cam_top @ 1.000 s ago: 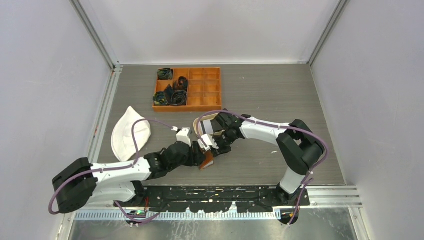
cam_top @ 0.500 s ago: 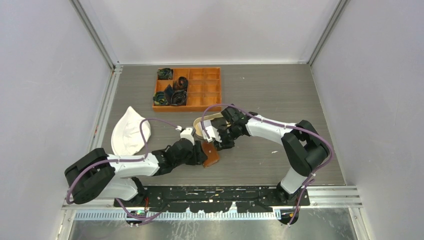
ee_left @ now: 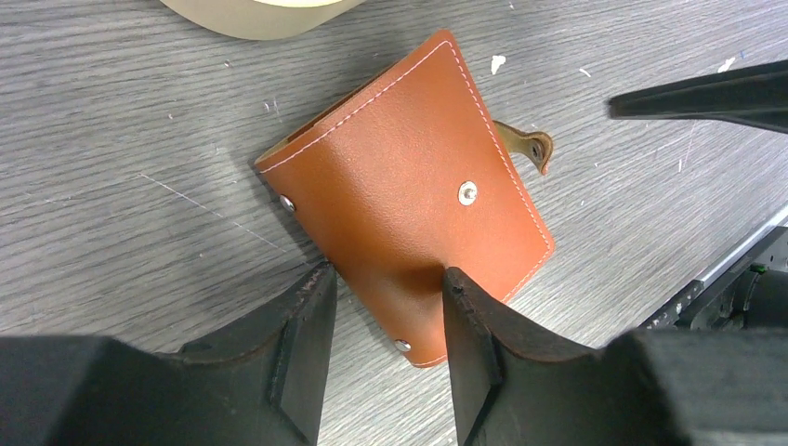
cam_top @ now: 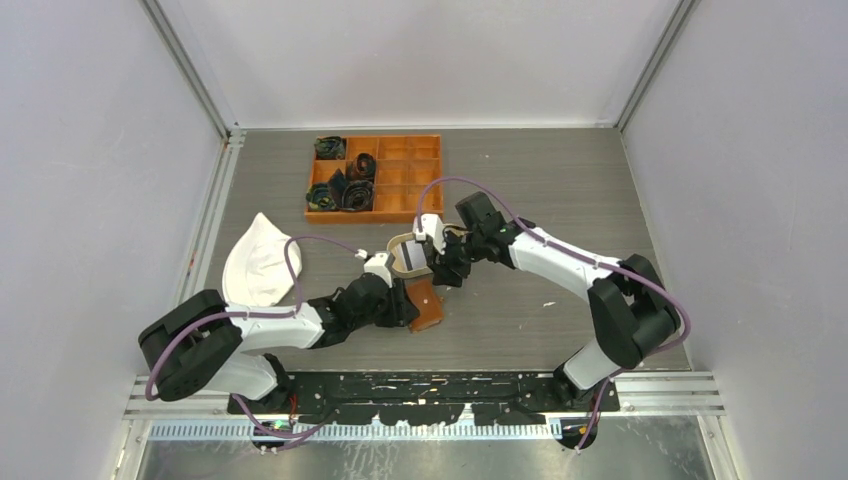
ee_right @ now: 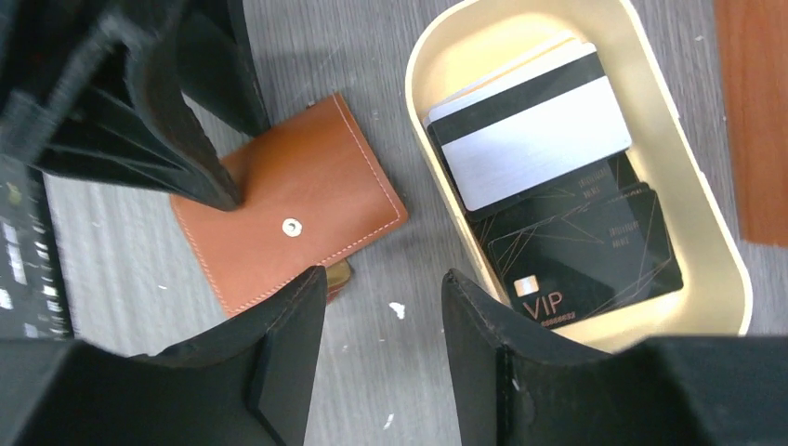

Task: Put the credit cards into the card holder
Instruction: Close the card holder at the center of the board.

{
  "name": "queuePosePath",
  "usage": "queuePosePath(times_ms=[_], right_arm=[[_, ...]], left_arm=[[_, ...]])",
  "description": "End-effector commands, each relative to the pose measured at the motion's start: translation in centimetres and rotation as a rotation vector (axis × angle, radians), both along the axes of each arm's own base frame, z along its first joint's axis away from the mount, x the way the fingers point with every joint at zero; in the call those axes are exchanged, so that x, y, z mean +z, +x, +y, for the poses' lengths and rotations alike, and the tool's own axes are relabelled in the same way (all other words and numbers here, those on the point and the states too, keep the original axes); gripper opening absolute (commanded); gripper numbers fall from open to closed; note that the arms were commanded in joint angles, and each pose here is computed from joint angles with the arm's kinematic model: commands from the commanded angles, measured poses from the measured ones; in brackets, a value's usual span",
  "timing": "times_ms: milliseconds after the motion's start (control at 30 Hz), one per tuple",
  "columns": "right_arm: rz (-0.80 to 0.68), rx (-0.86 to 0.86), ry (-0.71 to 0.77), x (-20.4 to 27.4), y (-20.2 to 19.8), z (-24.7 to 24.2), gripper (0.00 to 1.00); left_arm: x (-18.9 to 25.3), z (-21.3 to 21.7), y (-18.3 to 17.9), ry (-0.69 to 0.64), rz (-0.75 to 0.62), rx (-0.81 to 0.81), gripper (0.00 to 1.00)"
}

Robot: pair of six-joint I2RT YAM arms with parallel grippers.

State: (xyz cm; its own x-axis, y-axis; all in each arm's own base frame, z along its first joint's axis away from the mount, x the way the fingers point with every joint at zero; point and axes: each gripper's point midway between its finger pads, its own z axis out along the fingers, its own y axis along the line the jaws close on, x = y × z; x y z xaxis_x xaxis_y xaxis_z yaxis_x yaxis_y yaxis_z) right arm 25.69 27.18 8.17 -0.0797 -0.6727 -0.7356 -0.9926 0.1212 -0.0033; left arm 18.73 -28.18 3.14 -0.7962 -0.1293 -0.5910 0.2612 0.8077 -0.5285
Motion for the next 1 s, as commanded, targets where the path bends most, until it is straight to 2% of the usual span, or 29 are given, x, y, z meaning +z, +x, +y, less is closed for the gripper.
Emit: queuePosePath(times_ms=[0, 67, 167, 367, 667, 967], right_arm=[[0.137, -0.161, 0.107, 4.7, -0.5, 0.7, 0.55], [0.245, -0.238, 0.074, 4.3, -1.5, 0.3, 0.55], [0.327, -0.349, -0.033, 2.7, -2.3, -1.0, 0.55], [0.338, -0.48, -0.155, 0.2, -2.0, -2.1, 0.56], [0.303, -0.507, -0.279, -2.0, -2.5, -1.0, 0.58], [0.253, -0.458, -0.366, -3.0, -3.4, -1.1, 0.57]], left_arm=[[-0.7, 0.3, -0.3, 0.026, 0.024, -0.009, 0.45], [-0.5, 0.2, -0.2, 0.016, 0.022, -0.008, 0.45], [-0.2, -0.2, -0.3, -0.004, 0.028, -0.009, 0.44], [-0.2, -0.8, -0.5, -0.033, 0.047, -0.017, 0.42], [-0.2, -1.1, -0.6, -0.055, 0.059, -0.014, 0.41], [0.0, -1.2, -0.6, -0.07, 0.061, -0.01, 0.41]])
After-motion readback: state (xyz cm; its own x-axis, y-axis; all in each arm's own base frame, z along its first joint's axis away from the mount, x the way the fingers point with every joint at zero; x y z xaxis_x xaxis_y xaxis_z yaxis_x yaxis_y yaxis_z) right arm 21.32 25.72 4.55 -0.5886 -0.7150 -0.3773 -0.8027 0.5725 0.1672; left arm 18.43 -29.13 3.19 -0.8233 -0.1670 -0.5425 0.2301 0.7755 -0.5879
